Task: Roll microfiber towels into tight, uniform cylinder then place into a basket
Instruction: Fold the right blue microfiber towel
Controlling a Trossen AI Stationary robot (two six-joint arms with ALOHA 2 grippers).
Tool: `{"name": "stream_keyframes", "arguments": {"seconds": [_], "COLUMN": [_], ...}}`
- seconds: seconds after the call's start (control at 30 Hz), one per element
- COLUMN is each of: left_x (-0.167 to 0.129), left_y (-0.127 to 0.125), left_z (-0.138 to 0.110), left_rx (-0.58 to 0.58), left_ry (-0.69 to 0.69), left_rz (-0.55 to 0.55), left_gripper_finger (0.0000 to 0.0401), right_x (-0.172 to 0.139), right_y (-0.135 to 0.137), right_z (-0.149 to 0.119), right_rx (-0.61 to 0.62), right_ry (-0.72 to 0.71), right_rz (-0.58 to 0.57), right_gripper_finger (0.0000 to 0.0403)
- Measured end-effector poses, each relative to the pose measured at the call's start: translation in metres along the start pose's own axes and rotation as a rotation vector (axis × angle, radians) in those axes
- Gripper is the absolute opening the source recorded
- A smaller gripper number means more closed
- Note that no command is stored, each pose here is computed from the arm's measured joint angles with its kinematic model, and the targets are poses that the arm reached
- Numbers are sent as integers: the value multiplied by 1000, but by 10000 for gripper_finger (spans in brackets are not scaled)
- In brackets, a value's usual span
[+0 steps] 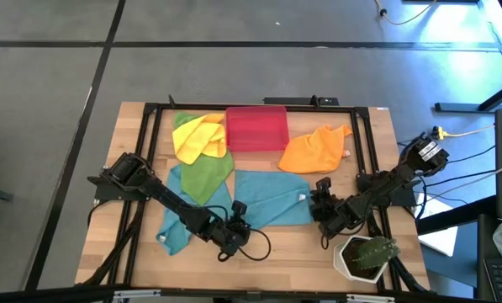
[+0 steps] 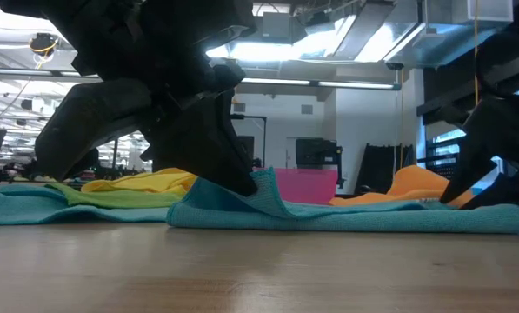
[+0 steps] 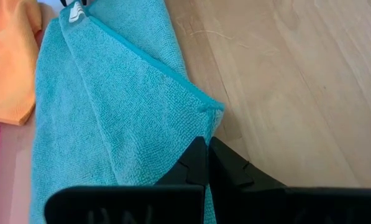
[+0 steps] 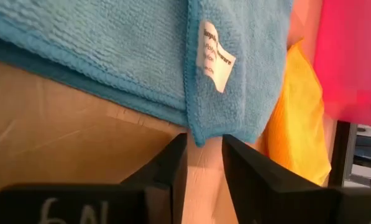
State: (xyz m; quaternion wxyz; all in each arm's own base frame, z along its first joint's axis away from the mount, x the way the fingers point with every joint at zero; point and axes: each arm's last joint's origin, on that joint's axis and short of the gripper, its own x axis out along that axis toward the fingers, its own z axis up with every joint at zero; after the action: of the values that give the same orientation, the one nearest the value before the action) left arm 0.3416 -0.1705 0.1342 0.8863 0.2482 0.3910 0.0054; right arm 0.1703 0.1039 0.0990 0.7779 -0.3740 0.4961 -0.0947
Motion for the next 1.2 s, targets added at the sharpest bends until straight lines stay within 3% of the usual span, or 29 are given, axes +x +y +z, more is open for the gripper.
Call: {"name": "stream_keyframes", "arguments": {"seconds": [1.0, 1.2], "left_x": [2, 2], "left_y": [4, 4], "left_z": [0, 0], "left_rx": [-9, -9], "left_ry": [5, 5], "left_rz": [2, 2], "left_gripper_finger": [0, 0], "right_x": [0, 0], "right_y": [0, 0], "right_z": [9, 9], "right_rx": [-10, -112], "right_ry": [-71, -68], "right_rz": [-50, -54], "right_gripper_finger": [84, 84]}}
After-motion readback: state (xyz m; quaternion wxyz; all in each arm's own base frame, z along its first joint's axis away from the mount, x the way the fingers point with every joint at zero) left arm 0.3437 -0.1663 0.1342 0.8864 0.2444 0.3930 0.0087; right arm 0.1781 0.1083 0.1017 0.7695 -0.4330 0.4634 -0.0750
